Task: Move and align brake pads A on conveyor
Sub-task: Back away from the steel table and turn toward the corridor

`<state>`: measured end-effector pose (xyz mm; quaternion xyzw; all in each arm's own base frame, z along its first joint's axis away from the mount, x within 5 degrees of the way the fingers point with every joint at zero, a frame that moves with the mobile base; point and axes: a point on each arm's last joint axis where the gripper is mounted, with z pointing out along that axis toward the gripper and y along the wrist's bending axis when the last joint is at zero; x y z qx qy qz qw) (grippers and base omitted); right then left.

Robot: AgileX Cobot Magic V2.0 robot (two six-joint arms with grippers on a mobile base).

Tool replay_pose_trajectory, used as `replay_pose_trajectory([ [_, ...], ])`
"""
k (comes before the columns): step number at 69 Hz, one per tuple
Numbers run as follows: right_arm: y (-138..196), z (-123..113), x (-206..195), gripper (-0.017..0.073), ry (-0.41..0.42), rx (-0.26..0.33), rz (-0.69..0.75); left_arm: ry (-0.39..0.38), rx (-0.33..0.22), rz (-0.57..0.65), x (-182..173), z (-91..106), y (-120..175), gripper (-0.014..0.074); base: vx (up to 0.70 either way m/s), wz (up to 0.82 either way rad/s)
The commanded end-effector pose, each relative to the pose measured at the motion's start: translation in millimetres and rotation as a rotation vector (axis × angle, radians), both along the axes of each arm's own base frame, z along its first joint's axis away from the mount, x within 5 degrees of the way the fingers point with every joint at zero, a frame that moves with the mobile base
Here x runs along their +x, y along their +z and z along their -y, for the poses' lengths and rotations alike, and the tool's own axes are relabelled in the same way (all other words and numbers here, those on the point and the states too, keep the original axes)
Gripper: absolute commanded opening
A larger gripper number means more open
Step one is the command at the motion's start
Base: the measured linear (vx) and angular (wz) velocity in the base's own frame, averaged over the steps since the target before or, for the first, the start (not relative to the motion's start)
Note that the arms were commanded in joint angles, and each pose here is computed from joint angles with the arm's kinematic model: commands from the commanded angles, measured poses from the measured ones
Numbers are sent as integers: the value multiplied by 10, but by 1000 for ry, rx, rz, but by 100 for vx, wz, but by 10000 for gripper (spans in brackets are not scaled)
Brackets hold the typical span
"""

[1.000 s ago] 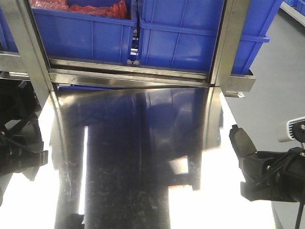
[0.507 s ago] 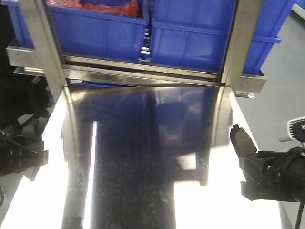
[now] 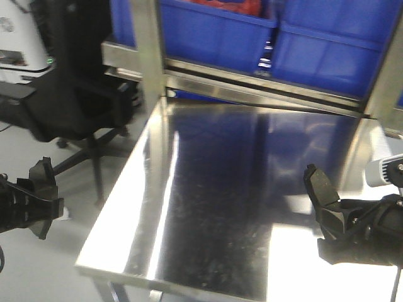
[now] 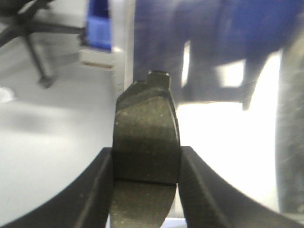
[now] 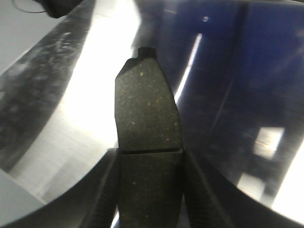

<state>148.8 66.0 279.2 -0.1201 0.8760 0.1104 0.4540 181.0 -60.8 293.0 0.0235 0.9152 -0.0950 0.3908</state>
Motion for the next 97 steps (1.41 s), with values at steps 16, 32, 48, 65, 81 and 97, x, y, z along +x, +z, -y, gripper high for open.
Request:
replay_pose_trajectory([
  [16,187,-20,40,77,17,38,121,-12,-37,109,35,24,172,198,-11,51],
  [32,187,-20,40,77,17,38,121,-12,-37,109,35,24,172,198,-9,54],
  [48,186,-20,39,77,17,38,120,-12,-37,109,35,24,172,198,-6,64],
  [65,186,-20,39,77,17,38,120,-12,-37,108,35,23,172,198,-2,65],
  [81,186,-20,39,77,17,38,120,-12,-37,108,35,23,172,198,6,53],
  [97,186,-20,39,77,17,38,120,-12,-37,108,35,23,172,198,13,50],
])
